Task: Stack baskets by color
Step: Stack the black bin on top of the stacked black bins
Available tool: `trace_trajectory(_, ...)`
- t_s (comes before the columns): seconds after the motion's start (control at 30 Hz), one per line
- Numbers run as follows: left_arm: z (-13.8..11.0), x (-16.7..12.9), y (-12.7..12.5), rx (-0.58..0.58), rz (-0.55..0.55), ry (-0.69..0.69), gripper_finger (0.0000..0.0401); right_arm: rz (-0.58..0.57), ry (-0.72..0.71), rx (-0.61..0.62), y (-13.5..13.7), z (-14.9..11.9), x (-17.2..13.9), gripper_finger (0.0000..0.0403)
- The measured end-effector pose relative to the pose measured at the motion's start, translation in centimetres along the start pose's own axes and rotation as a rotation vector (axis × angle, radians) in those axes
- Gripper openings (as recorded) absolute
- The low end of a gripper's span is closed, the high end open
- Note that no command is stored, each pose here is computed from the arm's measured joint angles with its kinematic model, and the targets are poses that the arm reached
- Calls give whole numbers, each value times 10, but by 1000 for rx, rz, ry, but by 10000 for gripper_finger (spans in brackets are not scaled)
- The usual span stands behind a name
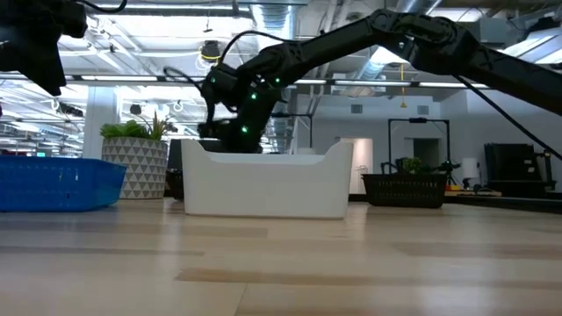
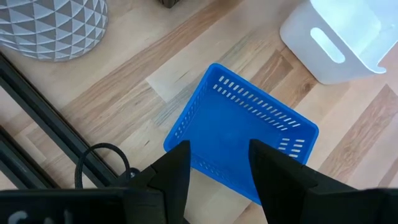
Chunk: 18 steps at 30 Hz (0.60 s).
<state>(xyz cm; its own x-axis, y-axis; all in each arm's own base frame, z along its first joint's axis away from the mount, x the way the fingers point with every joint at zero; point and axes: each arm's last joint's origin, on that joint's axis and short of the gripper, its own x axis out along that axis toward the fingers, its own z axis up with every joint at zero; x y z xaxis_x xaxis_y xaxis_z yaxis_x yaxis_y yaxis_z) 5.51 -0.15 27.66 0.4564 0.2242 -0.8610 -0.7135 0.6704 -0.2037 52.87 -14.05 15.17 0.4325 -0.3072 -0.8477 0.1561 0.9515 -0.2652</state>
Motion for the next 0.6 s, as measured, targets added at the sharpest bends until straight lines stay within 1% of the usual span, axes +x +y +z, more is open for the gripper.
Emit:
trace_trajectory(0.1,0,0,0,0,0,0,150,-3,3,1,0,0,0,108)
trace_trajectory(0.23,0,0,0,0,0,0,150,-8,27,16,1,-3,3,27)
trace_trajectory(0.27,0,0,0,0,0,0,150,-10,26,15,1,-3,3,15)
trace_trajectory(0.37,0,0,0,0,0,0,150,-14,12,24,2,0,-4,11)
trace_trajectory(0.43,0,0,0,-1,0,0,150,-16,-14,35,1,6,-16,6)
trace_trajectory(0.5,0,0,0,-1,0,0,150,-22,-53,41,-2,13,-34,6)
trace_trajectory(0.6,0,0,0,-1,-1,0,150,-34,-102,58,-11,22,-73,4)
